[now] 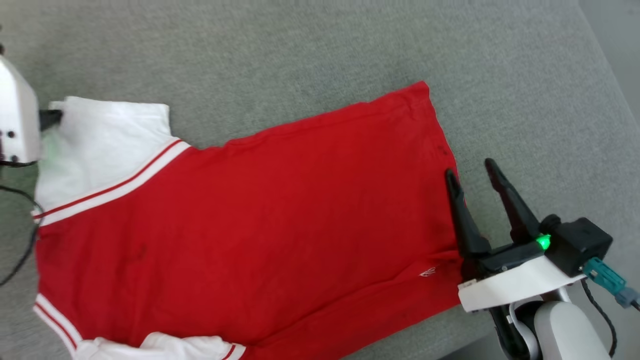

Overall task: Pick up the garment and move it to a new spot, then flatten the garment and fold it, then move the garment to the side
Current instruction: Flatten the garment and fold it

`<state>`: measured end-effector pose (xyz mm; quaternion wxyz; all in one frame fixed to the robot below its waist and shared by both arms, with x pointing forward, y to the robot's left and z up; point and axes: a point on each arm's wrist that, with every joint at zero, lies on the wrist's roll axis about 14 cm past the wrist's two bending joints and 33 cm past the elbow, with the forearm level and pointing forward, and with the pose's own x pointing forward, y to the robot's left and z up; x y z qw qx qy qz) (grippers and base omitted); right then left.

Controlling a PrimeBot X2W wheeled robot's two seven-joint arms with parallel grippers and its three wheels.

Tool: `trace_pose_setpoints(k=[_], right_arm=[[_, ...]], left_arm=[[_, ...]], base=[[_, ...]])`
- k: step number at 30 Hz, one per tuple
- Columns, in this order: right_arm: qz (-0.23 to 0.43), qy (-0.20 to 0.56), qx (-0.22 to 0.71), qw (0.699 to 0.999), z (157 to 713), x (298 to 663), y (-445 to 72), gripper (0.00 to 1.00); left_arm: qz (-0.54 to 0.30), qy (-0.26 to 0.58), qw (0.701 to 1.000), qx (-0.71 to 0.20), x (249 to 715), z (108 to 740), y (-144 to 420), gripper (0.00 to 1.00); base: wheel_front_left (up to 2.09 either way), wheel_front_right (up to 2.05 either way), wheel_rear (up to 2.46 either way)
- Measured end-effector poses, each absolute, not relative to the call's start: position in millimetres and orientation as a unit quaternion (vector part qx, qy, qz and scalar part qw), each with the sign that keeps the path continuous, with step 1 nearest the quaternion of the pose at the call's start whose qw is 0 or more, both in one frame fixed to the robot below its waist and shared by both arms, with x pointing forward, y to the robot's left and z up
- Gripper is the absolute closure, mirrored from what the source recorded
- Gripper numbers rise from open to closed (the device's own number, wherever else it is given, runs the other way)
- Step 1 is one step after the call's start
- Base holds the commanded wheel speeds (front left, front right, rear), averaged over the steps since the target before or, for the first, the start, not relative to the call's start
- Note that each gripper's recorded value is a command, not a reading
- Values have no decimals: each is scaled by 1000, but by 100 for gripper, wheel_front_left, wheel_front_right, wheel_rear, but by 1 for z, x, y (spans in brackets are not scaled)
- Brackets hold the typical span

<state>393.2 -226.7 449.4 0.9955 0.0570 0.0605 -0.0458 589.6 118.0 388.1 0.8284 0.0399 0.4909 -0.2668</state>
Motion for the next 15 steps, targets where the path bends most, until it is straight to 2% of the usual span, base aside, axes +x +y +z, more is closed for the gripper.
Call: trace_pose_setpoints(k=[5,7,15], right_arm=[[-12,88,30,996,456,393,-225,0],[7,122,18,992,451,393,-223,0],[63,243,-25,968,454,420,-225,0]], left_arm=[[-303,414,858,22,581,431,101,100],[-322,384,865,24,573,449,96,100],[-372,318,869,70,521,493,95,100]], base=[[0,0,0],[0,0,0],[0,0,0]])
